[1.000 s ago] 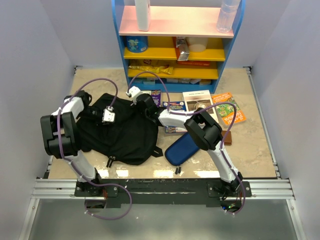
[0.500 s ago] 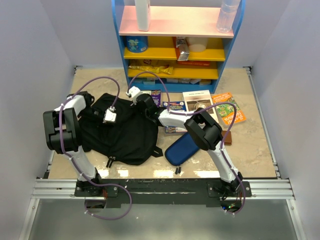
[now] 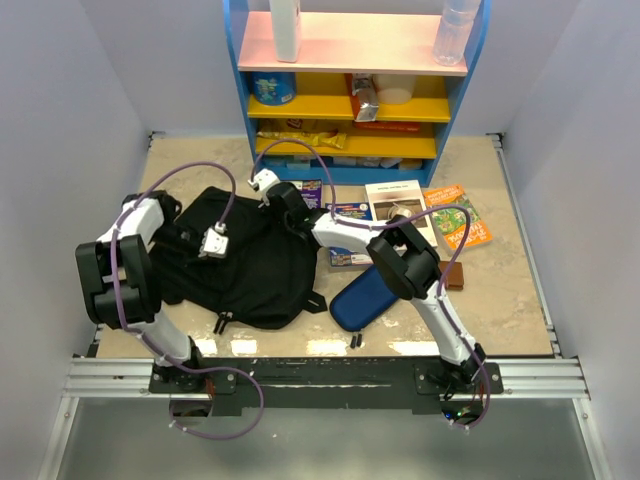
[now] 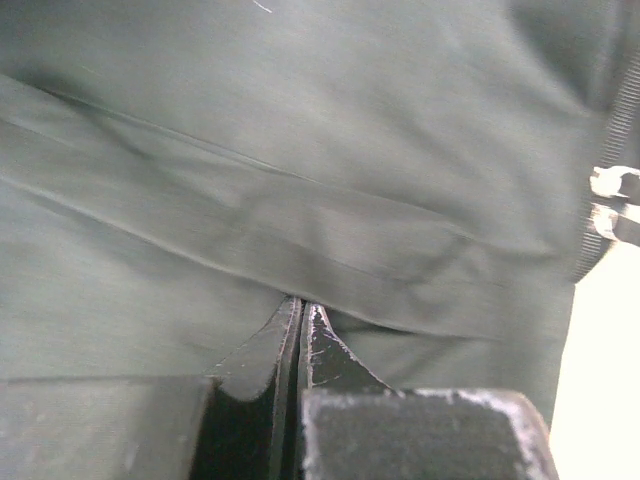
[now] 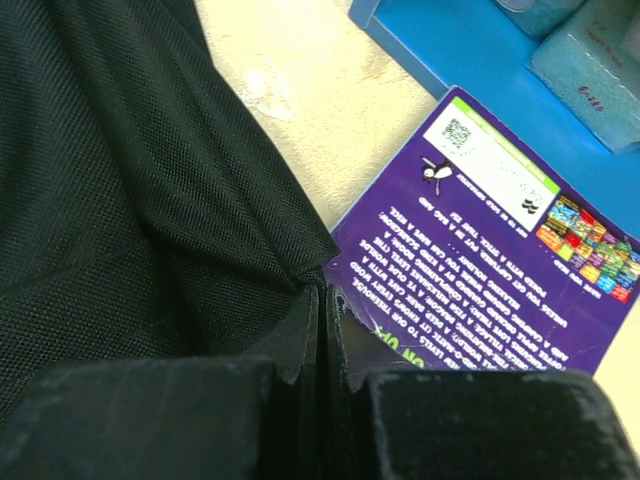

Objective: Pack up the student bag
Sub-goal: Unzip the student bag at the center of the board.

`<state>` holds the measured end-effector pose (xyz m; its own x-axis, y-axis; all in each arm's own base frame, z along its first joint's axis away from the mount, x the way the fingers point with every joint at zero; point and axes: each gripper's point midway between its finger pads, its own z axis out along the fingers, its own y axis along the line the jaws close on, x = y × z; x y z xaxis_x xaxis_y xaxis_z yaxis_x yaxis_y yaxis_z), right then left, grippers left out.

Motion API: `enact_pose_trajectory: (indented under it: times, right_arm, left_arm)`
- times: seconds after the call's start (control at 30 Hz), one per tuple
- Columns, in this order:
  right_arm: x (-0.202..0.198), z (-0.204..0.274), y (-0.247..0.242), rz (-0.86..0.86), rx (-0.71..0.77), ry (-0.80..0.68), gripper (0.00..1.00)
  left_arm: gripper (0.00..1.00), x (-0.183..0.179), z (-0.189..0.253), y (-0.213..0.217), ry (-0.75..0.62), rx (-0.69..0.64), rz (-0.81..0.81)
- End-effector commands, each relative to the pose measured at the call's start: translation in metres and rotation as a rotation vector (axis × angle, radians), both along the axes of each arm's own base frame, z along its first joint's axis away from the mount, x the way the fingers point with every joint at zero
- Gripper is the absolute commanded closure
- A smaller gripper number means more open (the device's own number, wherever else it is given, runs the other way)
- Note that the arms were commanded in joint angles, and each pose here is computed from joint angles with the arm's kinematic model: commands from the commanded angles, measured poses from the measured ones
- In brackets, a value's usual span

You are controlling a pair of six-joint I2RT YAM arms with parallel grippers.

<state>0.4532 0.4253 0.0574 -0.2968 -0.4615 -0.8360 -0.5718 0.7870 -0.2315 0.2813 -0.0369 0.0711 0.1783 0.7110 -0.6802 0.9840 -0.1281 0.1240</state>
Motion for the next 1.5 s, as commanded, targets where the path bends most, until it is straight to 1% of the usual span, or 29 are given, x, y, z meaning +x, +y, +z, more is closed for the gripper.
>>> enact_pose_trajectory:
  times: [0.0,0.17,0.3,0.43,0.47,0.5,0.53,0.57,0.6,0.63,0.67,0.7,0.73,0.77,0.9,0.97,1.03,1.07,1.13,1.2,1.23,1.27,1.33,1.37,1.4,1.43,1.47]
  right_arm:
    - [0.055,0.02,-0.059,-0.262,-0.065,-0.12,1.0]
    - [0.062,0.021,-0.065,-0.313,-0.084,-0.136,1.0]
    - [0.066,0.02,-0.07,-0.357,-0.105,-0.147,1.0]
    - [0.067,0.027,-0.077,-0.407,-0.092,-0.163,1.0]
    - [0.065,0.042,-0.076,-0.411,-0.062,-0.177,0.97]
    - [0.064,0.046,-0.075,-0.409,-0.042,-0.176,0.86]
    - [0.059,0.049,-0.074,-0.405,-0.016,-0.173,0.72]
    - [0.054,0.054,-0.067,-0.382,0.003,-0.168,0.49]
    - [0.049,0.071,-0.063,-0.371,0.036,-0.179,0.42]
    - [0.044,0.073,-0.059,-0.357,0.046,-0.174,0.36]
    - [0.037,0.077,-0.051,-0.339,0.054,-0.174,0.29]
    - [0.032,0.088,-0.047,-0.331,0.076,-0.178,0.26]
    - [0.027,0.088,-0.046,-0.324,0.07,-0.175,0.25]
    - [0.019,0.091,-0.036,-0.318,0.1,-0.164,0.24]
    - [-0.004,0.094,-0.014,-0.302,0.155,-0.136,0.25]
    - [-0.019,0.092,0.0,-0.281,0.149,-0.143,0.26]
    - [-0.025,0.093,0.008,-0.288,0.155,-0.152,0.27]
    - [-0.027,0.094,0.01,-0.289,0.163,-0.15,0.27]
    - [-0.029,0.098,0.009,-0.312,0.195,-0.145,0.29]
    - [-0.032,0.1,0.008,-0.324,0.205,-0.132,0.31]
    - [-0.035,0.107,0.009,-0.32,0.221,-0.127,0.32]
    - [-0.038,0.108,0.008,-0.317,0.233,-0.115,0.34]
    - [-0.049,0.104,0.006,-0.315,0.26,-0.054,0.38]
    - [-0.058,0.111,0.011,-0.277,0.3,-0.018,0.39]
    - [-0.066,0.096,0.009,-0.28,0.314,0.038,0.41]
    - [-0.073,0.091,0.01,-0.27,0.325,0.072,0.44]
    - [-0.083,0.08,0.012,-0.257,0.347,0.132,0.46]
  left_arm:
    - [1.0,-0.044,-0.006,0.02,0.022,0.056,-0.095]
    - [1.0,-0.066,-0.011,0.042,0.03,0.123,-0.073]
    - [1.0,-0.076,-0.007,0.05,0.003,0.178,-0.073]
    - [1.0,-0.082,-0.008,0.045,0.001,0.165,-0.073]
    - [1.0,-0.081,-0.007,0.042,-0.005,0.144,-0.069]
    - [1.0,-0.081,-0.009,0.04,0.004,0.126,-0.067]
    - [0.99,-0.079,-0.008,0.037,0.0,0.107,-0.062]
    - [0.94,-0.073,-0.005,0.031,-0.011,0.066,-0.042]
    - [0.9,-0.07,-0.005,0.028,-0.002,0.039,-0.026]
    - [0.87,-0.061,0.001,0.027,-0.008,0.021,0.003]
    - [0.81,-0.054,0.006,0.022,-0.018,-0.023,0.03]
    - [0.63,-0.05,0.008,0.02,-0.013,-0.046,0.051]
    - [0.54,-0.039,0.018,0.017,-0.025,-0.083,0.09]
    - [0.5,-0.034,0.021,0.015,-0.021,-0.108,0.111]
    - [0.48,-0.003,0.043,0.015,-0.032,-0.213,0.218]
    - [0.45,0.008,0.046,0.017,-0.013,-0.281,0.269]
    - [0.45,0.02,0.054,0.02,-0.008,-0.341,0.322]
    - [0.46,0.025,0.05,0.022,0.008,-0.361,0.336]
    - [0.5,0.029,0.048,0.023,-0.011,-0.386,0.33]
    - [0.52,0.03,0.04,0.02,-0.018,-0.407,0.323]
    - [0.55,0.033,0.04,0.019,-0.028,-0.431,0.332]
    - [0.57,0.038,0.037,0.02,-0.053,-0.434,0.335]
    - [0.6,0.042,0.035,0.02,-0.073,-0.442,0.343]
    - [0.6,0.049,0.032,0.022,-0.115,-0.428,0.333]
    - [0.6,0.046,0.026,0.019,-0.097,-0.418,0.334]
    - [0.61,0.046,0.02,0.02,-0.097,-0.383,0.332]
    - [0.62,0.047,0.012,0.019,-0.109,-0.358,0.324]
